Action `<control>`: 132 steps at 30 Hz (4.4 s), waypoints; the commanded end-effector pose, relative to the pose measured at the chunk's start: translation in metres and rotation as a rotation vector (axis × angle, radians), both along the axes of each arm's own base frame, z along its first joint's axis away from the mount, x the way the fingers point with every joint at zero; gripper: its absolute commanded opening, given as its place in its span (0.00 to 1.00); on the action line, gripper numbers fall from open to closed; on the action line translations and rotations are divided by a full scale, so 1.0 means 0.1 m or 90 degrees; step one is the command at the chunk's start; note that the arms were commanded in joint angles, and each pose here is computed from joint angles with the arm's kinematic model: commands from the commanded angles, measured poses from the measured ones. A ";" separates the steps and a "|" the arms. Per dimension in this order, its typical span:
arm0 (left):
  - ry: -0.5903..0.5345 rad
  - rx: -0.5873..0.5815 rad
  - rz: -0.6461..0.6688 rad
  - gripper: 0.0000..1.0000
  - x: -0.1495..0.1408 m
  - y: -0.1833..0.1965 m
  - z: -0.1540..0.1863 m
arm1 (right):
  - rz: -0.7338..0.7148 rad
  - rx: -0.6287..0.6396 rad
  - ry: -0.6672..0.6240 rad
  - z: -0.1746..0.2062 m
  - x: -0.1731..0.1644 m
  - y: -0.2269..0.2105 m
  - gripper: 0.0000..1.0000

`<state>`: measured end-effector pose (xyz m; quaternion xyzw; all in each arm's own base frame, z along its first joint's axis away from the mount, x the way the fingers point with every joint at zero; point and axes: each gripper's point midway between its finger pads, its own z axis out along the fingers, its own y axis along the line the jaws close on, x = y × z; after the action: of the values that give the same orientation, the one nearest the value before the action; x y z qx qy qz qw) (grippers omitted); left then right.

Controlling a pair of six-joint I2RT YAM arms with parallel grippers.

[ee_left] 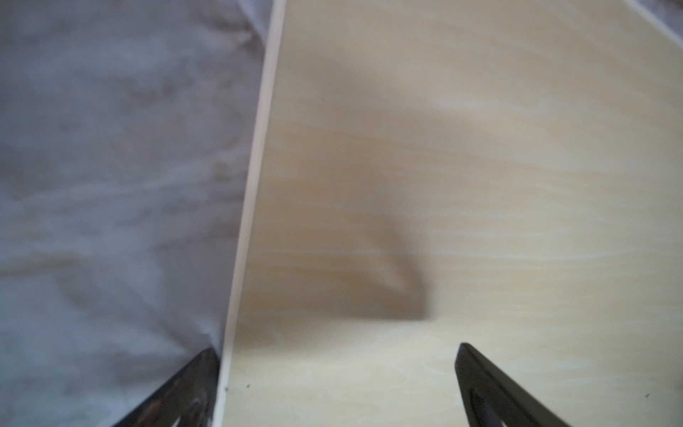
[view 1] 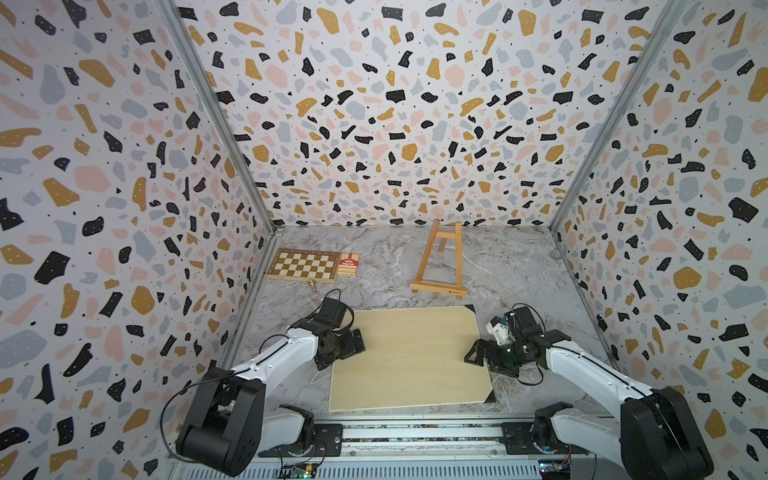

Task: Assemble the easel
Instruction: Adjust the drawing board at the center of the board, then pick up the drawing board from the center of the board.

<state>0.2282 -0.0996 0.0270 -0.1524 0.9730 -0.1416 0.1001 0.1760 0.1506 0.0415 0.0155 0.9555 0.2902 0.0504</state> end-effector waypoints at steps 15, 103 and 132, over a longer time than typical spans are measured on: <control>0.004 -0.114 0.021 0.99 0.09 -0.07 -0.12 | 0.186 0.303 -0.020 0.71 -0.43 0.69 1.00; 0.033 -0.116 0.009 0.99 -0.27 -0.04 -0.10 | 0.105 0.225 0.064 0.48 -0.83 0.48 1.00; 0.012 -0.149 -0.011 0.95 -0.30 -0.11 -0.01 | 0.114 0.358 -0.166 1.23 -0.39 0.53 0.65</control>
<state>0.2298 -0.0941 0.0356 -0.1538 0.9539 -0.2159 0.1408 0.1302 0.1946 0.1307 -0.0334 0.8522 0.5149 0.0865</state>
